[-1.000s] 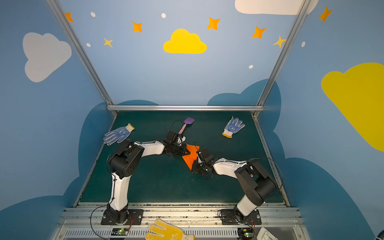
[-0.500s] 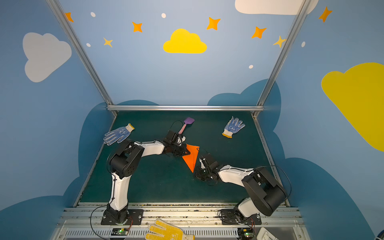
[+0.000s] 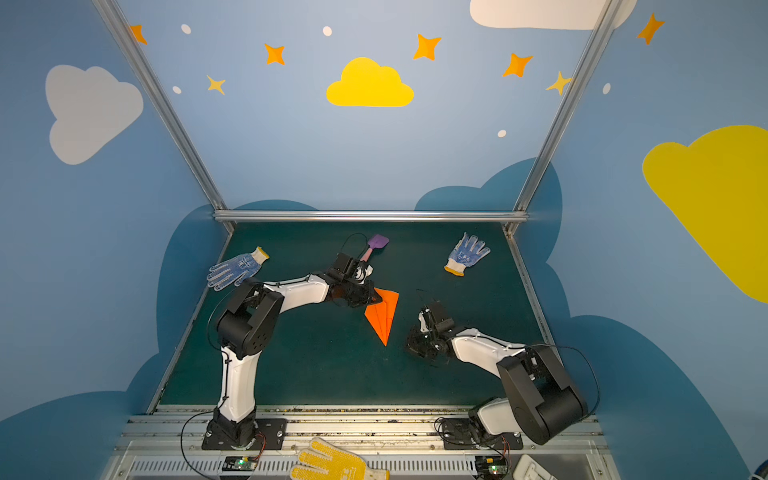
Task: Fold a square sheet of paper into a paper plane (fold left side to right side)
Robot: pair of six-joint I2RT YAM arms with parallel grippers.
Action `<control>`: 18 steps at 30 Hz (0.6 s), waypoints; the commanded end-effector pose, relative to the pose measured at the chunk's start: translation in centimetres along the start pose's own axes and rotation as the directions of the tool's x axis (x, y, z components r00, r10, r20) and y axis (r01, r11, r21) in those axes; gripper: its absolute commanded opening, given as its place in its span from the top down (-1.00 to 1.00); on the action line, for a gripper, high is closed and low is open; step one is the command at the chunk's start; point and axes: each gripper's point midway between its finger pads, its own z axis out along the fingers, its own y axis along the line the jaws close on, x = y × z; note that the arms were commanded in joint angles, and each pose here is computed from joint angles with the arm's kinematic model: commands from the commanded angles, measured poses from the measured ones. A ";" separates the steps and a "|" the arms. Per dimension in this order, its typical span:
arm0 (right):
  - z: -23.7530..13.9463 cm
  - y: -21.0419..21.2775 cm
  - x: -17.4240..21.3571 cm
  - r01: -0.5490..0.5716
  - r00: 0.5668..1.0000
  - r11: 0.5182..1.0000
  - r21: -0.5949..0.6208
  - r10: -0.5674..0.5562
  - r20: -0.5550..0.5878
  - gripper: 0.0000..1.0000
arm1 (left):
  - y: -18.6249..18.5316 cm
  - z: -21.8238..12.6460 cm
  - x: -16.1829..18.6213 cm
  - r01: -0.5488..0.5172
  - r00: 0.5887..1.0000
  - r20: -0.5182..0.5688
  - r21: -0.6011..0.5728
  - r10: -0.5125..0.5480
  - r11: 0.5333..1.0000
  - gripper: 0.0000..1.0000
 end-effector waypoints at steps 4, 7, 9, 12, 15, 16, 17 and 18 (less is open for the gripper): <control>-0.3 2.5 -1.4 0.021 1.000 0.994 -0.108 -0.018 0.024 0.45 | 2.0 -0.1 0.0 0.007 1.000 -0.010 -0.054 -0.008 0.999 0.85; 0.2 2.9 -1.5 0.017 1.000 0.991 -0.134 -0.016 0.011 0.34 | 3.1 0.5 0.2 0.021 1.000 -0.017 -0.071 -0.023 0.997 0.86; 0.6 3.0 -1.5 0.014 1.000 0.990 -0.140 -0.014 0.005 0.30 | 3.6 0.9 0.4 0.027 0.999 -0.025 -0.078 -0.029 0.997 0.86; 1.1 3.0 -1.6 0.012 1.000 0.989 -0.150 -0.012 -0.001 0.17 | 4.3 1.3 0.7 0.035 0.999 -0.033 -0.092 -0.038 0.995 0.86; 1.7 3.3 -1.8 0.003 1.000 0.985 -0.174 -0.005 -0.010 0.10 | 4.8 1.6 1.1 0.038 0.998 -0.044 -0.102 -0.043 0.994 0.86; 1.9 3.3 -1.8 -0.005 1.000 0.985 -0.175 0.002 -0.012 0.09 | 5.0 1.6 1.2 0.042 0.998 -0.046 -0.104 -0.047 0.994 0.87; 2.2 3.2 -1.8 -0.010 1.000 0.985 -0.173 0.008 -0.015 0.08 | 5.0 1.7 1.3 0.042 0.998 -0.048 -0.106 -0.047 0.993 0.87; 2.4 3.1 -1.8 -0.016 1.000 0.985 -0.173 0.014 -0.017 0.07 | 5.2 1.7 1.4 0.043 0.998 -0.050 -0.109 -0.048 0.993 0.88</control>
